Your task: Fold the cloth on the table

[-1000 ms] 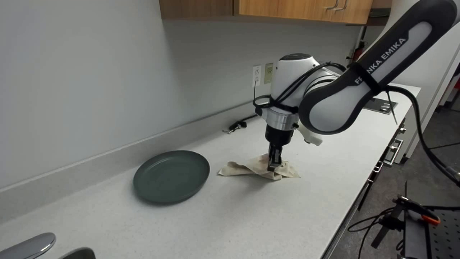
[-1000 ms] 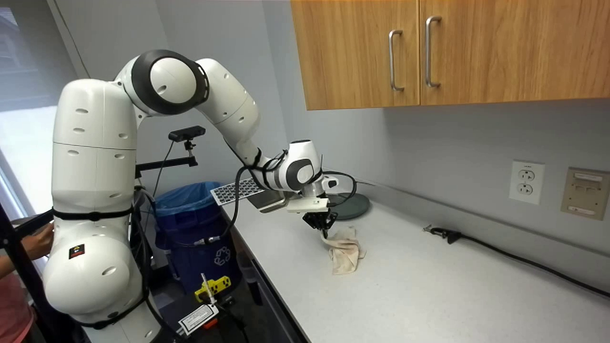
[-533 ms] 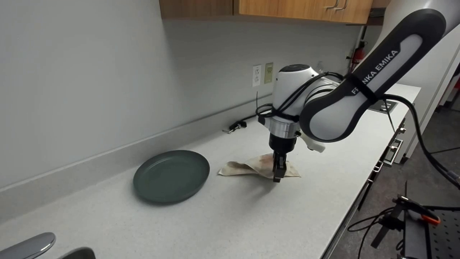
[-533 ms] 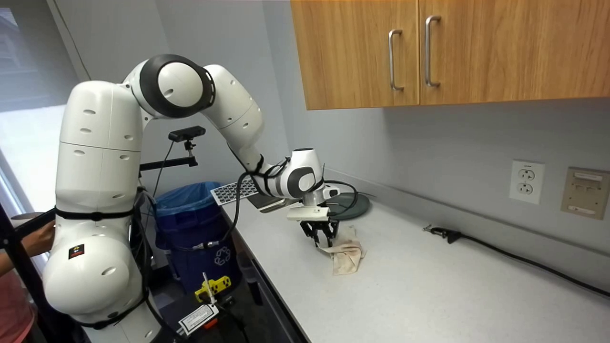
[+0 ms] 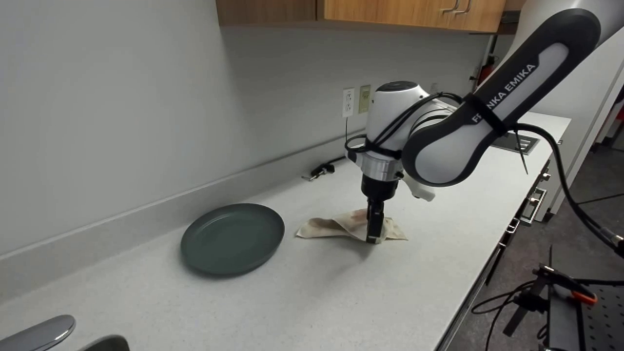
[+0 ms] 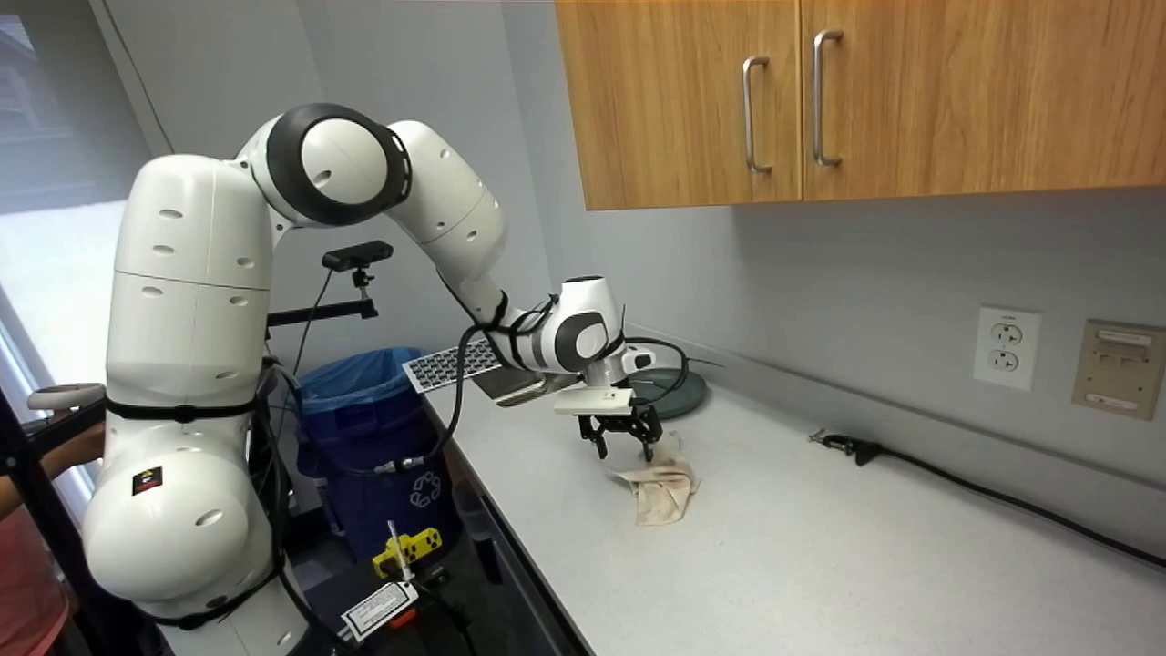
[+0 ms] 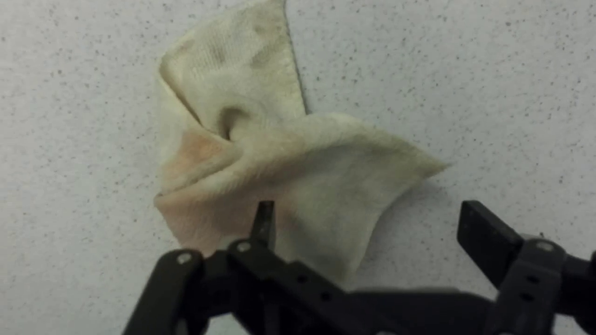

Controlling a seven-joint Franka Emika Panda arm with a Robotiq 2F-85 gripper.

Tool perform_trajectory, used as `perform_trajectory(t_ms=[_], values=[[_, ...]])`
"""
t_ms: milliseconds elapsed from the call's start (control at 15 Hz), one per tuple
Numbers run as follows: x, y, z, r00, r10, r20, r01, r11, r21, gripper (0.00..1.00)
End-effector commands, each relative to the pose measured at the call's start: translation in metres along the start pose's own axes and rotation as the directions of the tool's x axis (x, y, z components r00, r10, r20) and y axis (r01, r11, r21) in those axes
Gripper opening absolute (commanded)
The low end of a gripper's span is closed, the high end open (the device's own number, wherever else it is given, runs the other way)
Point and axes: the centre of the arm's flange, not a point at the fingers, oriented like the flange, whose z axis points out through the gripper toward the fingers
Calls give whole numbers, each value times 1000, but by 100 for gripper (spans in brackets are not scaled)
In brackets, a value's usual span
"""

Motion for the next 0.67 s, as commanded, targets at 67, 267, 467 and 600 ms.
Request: perform_trajectory(t_ms=[67,267,467,600], values=[[21,3,-12,1000,-1,-2,1,999,-44,100],[38,1,-12,999,-32,-29,29,996,-88,100],[55,0,-4,997,-73,-36,67,989,-134,100],[66,-1,6,994,-104,-40,96,982,-162,100]])
